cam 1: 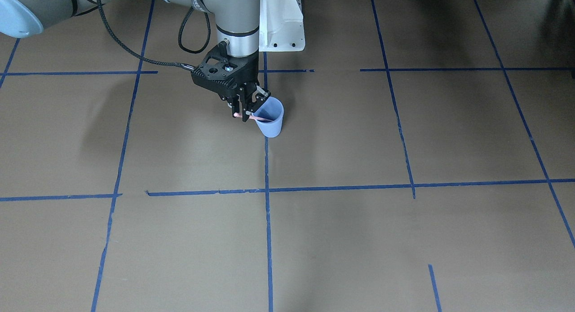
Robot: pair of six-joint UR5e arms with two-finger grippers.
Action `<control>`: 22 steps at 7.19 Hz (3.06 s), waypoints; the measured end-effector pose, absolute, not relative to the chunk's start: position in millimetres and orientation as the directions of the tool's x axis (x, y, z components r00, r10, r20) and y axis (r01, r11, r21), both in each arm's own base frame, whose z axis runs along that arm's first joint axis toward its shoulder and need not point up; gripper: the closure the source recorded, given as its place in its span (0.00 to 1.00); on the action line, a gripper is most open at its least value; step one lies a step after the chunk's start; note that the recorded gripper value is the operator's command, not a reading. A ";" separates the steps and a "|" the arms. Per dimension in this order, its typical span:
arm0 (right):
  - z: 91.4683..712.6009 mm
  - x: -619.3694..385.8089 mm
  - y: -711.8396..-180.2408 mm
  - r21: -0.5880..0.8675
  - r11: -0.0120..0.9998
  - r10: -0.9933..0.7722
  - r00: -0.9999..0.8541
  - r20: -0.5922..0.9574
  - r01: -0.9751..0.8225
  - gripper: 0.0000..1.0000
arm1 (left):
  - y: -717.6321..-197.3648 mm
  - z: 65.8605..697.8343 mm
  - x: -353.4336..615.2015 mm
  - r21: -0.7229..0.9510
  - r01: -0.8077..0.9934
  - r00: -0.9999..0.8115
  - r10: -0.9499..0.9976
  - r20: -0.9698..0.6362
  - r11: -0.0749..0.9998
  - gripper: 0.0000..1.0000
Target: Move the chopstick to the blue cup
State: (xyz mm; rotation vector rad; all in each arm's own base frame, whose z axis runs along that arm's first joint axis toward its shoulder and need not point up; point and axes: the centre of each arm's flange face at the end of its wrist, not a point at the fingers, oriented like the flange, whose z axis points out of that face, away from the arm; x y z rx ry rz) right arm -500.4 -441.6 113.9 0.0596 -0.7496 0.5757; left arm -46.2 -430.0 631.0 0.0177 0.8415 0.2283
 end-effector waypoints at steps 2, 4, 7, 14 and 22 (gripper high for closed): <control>110.3 -493.9 -445.5 -0.145 0.857 0.454 0.591 0.667 -0.494 0.00 | -430.4 630.7 -46.0 0.106 -0.194 0.643 0.208 -0.737 0.975 0.00; 109.7 -463.5 -470.9 -0.169 0.891 0.415 0.606 0.679 -0.421 0.00 | -430.3 630.8 -45.7 0.106 -0.195 0.643 0.208 -0.737 0.975 0.00; 151.1 -390.7 -523.9 -0.155 0.952 0.294 0.653 0.698 -0.263 0.00 | -427.1 639.1 -46.9 0.089 -0.198 0.654 0.199 -0.730 0.976 0.00; 387.2 -127.8 -551.5 0.059 0.996 -0.092 0.723 0.684 0.070 0.00 | -428.7 636.1 -52.0 0.088 -0.208 0.705 0.212 -0.677 0.974 0.00; 607.1 60.5 -401.4 0.070 0.985 -0.163 0.735 0.658 0.155 0.00 | -428.2 633.7 -51.9 0.104 -0.217 0.702 0.229 -0.674 0.971 0.00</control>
